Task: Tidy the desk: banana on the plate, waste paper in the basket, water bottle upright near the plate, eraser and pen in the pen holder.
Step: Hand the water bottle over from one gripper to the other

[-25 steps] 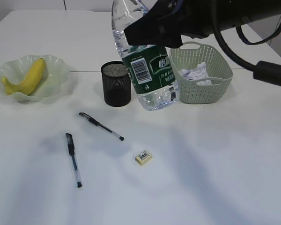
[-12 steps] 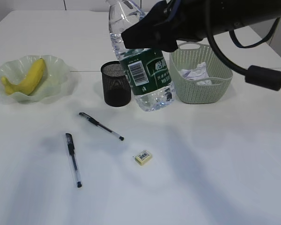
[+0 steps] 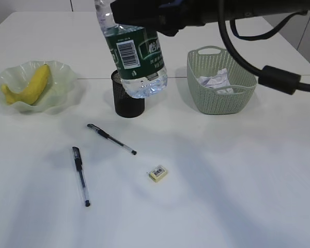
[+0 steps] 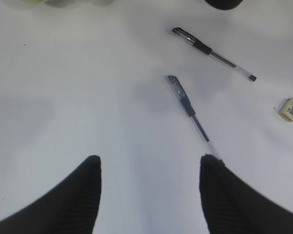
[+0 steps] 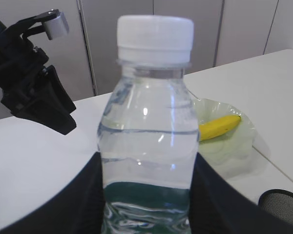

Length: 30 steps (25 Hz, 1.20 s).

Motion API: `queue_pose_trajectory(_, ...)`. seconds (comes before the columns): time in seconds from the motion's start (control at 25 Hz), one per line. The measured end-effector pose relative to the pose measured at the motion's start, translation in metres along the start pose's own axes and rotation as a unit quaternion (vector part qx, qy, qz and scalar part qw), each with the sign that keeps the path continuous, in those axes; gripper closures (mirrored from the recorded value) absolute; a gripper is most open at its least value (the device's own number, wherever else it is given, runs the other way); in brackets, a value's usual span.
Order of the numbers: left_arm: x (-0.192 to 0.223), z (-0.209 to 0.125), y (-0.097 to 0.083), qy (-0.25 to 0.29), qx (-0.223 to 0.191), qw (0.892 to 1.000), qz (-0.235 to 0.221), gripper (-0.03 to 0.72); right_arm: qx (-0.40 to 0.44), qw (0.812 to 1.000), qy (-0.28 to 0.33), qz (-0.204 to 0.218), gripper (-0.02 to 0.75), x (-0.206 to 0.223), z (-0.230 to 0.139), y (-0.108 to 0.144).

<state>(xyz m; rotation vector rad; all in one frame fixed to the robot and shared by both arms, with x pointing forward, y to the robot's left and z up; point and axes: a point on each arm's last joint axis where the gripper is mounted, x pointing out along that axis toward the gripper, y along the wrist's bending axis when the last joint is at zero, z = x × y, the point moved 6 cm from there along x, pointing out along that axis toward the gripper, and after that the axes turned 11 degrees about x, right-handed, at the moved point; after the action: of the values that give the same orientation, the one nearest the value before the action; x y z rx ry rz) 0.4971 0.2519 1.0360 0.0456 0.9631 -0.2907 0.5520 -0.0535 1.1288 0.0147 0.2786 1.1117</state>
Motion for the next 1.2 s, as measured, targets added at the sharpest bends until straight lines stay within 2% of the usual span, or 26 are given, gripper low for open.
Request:
queue_pose_trajectory(0.28,0.000,0.000,-0.001,-0.001,-0.002,1.000,-0.002,0.234,0.029,0.998,-0.035,0.051,0.413,0.014,-0.002,0.002)
queue_pose_trajectory(0.48,0.000,0.002,-0.003,-0.007,0.011,1.000,-0.011,0.234,0.021,0.997,-0.060,0.051,0.413,0.013,0.004,-0.002)
queue_pose_trajectory(0.64,0.000,0.009,-0.010,-0.032,0.037,0.998,-0.031,0.234,0.016,0.995,-0.068,0.072,0.413,0.004,0.006,-0.004)
queue_pose_trajectory(0.8,-0.003,0.018,-0.024,-0.066,0.088,0.991,-0.074,0.234,0.014,0.993,-0.077,0.091,0.413,-0.009,0.008,-0.011)
queue_pose_trajectory(0.92,-0.008,0.026,-0.041,-0.106,0.137,0.977,-0.124,0.234,0.014,0.992,-0.082,0.100,0.413,-0.018,0.009,-0.015)
queue_pose_trajectory(1.04,-0.018,0.036,-0.063,-0.162,0.177,0.953,-0.187,0.234,0.014,0.992,-0.083,0.097,0.413,-0.023,0.009,-0.021)
queue_pose_trajectory(1.08,-0.023,0.040,-0.071,-0.186,0.201,0.939,-0.208,0.234,0.015,0.992,-0.083,0.097,0.413,-0.023,0.009,-0.021)
queue_pose_trajectory(1.2,-0.034,0.047,-0.090,-0.241,0.236,0.902,-0.269,0.234,0.015,0.992,-0.084,0.098,0.413,-0.024,0.009,-0.022)
